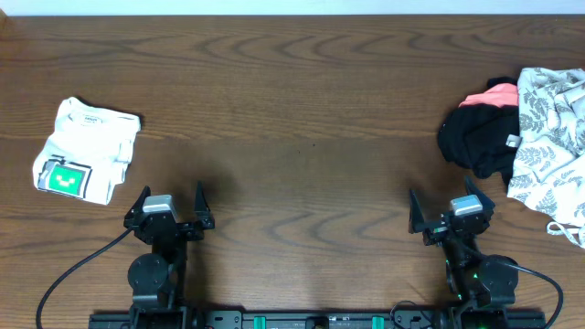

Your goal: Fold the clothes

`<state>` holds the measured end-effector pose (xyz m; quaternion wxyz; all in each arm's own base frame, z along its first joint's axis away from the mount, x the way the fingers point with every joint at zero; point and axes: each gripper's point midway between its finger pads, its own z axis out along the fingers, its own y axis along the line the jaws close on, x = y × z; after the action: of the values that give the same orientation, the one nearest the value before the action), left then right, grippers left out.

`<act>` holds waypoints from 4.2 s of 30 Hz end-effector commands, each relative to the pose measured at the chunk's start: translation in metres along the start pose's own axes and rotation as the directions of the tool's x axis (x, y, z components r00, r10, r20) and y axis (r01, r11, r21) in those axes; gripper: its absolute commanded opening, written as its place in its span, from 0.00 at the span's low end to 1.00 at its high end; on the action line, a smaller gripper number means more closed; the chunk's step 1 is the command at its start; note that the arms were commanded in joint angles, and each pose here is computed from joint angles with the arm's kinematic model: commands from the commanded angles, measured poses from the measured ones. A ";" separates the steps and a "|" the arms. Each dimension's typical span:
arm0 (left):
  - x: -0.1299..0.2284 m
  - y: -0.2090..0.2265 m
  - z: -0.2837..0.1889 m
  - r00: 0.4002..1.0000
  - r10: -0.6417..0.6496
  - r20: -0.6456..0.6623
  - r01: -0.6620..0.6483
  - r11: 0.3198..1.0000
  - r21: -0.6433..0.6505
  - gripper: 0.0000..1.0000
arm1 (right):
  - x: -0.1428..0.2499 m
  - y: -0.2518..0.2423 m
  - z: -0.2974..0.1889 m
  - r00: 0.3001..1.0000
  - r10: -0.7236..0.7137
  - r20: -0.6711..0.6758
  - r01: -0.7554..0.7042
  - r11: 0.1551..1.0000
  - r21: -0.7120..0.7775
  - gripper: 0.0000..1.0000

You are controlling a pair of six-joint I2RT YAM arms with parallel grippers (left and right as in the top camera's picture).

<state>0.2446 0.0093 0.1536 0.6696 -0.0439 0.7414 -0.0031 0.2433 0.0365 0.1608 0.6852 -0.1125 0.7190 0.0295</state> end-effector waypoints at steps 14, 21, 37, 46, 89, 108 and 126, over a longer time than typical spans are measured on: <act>0.017 0.004 0.001 0.999 0.009 -0.053 -0.010 1.000 -0.017 0.98 | 0.001 -0.002 0.000 1.000 -0.014 -0.002 0.014 1.000 0.008 0.99; 0.017 0.004 0.001 0.999 0.009 -0.053 -0.010 1.000 -0.017 0.98 | 0.001 -0.002 0.000 1.000 -0.014 -0.002 0.014 1.000 0.008 0.99; 0.017 0.004 0.001 0.999 0.009 -0.053 -0.010 1.000 -0.017 0.98 | 0.001 -0.002 0.000 1.000 -0.014 -0.002 0.014 1.000 0.008 0.99; 0.017 0.004 0.001 0.999 0.009 -0.053 -0.010 1.000 -0.017 0.98 | 0.001 -0.001 0.000 1.000 -0.013 -0.002 0.013 1.000 0.003 0.99; -0.092 -0.017 0.008 0.837 -0.092 -0.539 0.086 0.996 -0.036 0.98 | -0.040 -0.018 0.077 0.746 0.284 -0.602 -0.302 0.950 0.073 0.99; -0.075 -0.017 0.022 0.682 -0.064 -0.729 0.039 0.998 -0.051 0.98 | 0.073 -0.174 0.102 0.569 0.606 -0.556 -0.252 0.772 0.584 0.99; -0.079 -0.017 0.026 0.698 -0.064 -0.714 0.041 0.998 -0.049 0.98 | -0.063 -0.148 0.152 0.715 0.567 -0.410 -0.499 0.824 0.268 0.01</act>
<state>0.2755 0.0002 0.2213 0.3160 -0.0791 0.9451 -0.0258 0.4069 -0.1003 0.1293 0.3563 0.2248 0.9033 0.0807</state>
